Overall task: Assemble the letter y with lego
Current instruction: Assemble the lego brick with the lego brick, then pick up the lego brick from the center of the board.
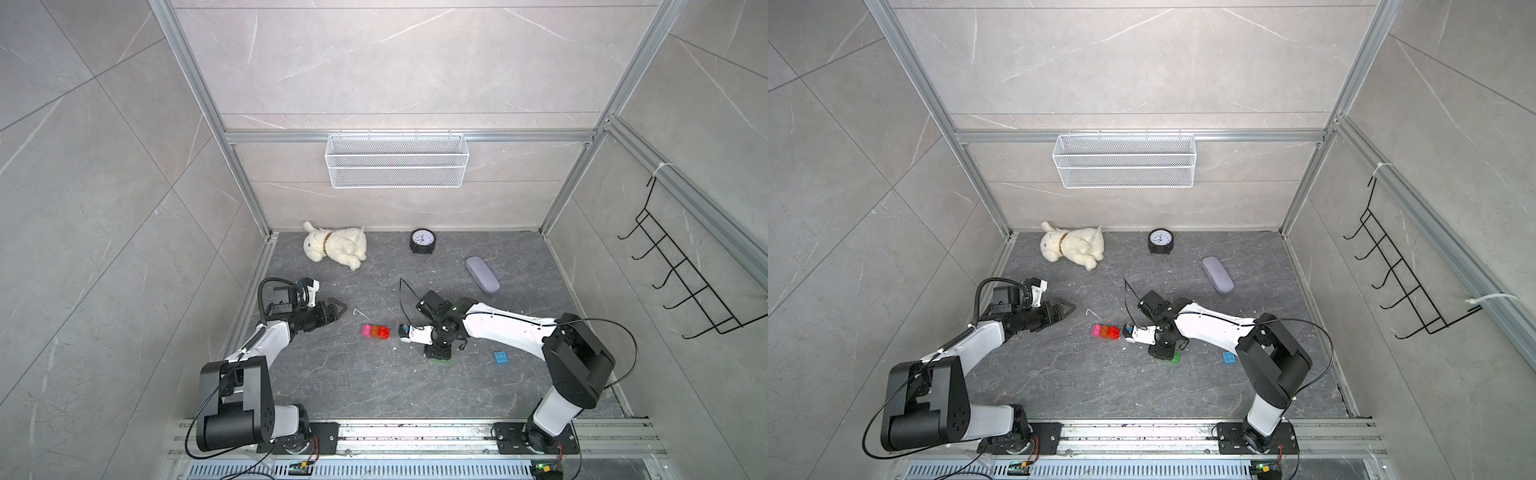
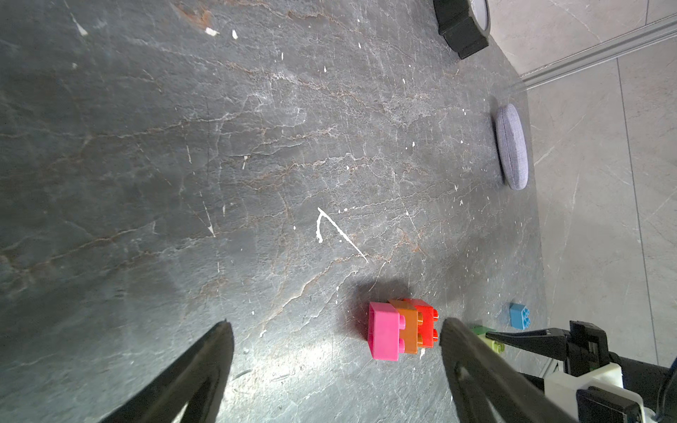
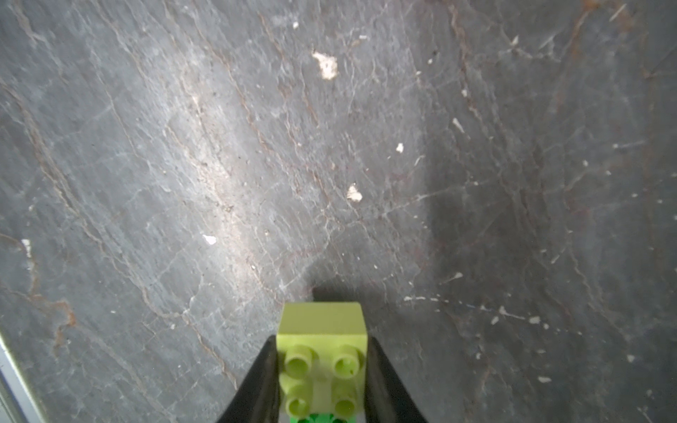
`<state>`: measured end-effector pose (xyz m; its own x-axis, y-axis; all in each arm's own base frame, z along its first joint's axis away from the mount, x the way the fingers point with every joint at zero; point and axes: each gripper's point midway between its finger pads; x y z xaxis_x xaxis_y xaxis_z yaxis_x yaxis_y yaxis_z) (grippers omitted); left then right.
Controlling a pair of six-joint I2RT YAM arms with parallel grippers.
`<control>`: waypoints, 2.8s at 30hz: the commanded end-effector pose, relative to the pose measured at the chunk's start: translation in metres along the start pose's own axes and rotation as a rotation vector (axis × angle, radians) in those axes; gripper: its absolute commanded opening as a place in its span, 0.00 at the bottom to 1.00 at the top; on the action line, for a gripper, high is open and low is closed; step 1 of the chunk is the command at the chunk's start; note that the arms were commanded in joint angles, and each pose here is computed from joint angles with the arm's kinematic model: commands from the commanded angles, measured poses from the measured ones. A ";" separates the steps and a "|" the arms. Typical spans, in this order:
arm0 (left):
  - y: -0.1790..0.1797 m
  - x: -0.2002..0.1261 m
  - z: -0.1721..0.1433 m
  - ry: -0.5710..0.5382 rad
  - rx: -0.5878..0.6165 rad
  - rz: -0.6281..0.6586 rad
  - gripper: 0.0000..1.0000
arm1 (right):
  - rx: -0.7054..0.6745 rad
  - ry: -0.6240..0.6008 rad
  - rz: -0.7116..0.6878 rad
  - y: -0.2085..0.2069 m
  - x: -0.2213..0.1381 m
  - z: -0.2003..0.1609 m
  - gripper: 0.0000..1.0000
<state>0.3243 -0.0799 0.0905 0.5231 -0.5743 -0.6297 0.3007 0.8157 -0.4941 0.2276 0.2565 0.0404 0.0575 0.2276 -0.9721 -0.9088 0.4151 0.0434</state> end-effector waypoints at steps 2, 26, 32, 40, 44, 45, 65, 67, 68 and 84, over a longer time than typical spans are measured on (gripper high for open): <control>0.000 -0.001 0.002 -0.009 0.037 -0.002 0.91 | 0.044 0.056 -0.005 -0.003 -0.002 -0.015 0.52; -0.027 0.003 0.007 0.000 0.061 -0.075 0.91 | 1.352 0.014 -0.218 -0.069 -0.082 -0.124 0.63; -0.031 0.006 0.006 0.008 0.064 -0.083 0.91 | 1.621 0.091 -0.168 -0.069 -0.067 -0.172 0.64; -0.032 0.005 0.007 0.007 0.077 -0.084 0.91 | 1.571 0.219 -0.232 -0.077 -0.059 -0.197 0.66; -0.031 0.006 0.007 0.009 0.082 -0.080 0.91 | 1.548 0.237 -0.189 -0.081 -0.045 -0.191 0.66; -0.031 0.006 0.006 0.011 0.082 -0.080 0.91 | 1.547 0.246 -0.175 -0.082 -0.042 -0.189 0.66; -0.028 0.007 0.004 0.023 0.079 -0.068 0.91 | 1.544 0.317 -0.059 -0.063 -0.030 -0.187 0.49; -0.028 0.007 0.004 0.023 0.080 -0.069 0.91 | 1.540 0.327 -0.056 -0.062 -0.028 -0.187 0.47; -0.028 0.007 0.005 0.023 0.080 -0.069 0.91 | 1.539 0.328 -0.057 -0.062 -0.027 -0.187 0.46; -0.028 0.007 0.005 0.020 0.080 -0.066 0.91 | 1.515 0.371 -0.096 -0.060 -0.027 -0.194 0.40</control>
<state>0.3161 -0.1033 0.0900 0.4720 -0.6155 -0.6312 0.3578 0.7881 -0.5009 0.2091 0.0594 0.0198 -0.1828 0.0570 -0.9815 0.3729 0.9277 -0.0156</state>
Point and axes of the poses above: each gripper's point midway between its finger pads, its own x axis out along the fingers, its own y axis along the line the jaws close on, z = x × y, and after that the axes turned 15 degrees about x, right-handed
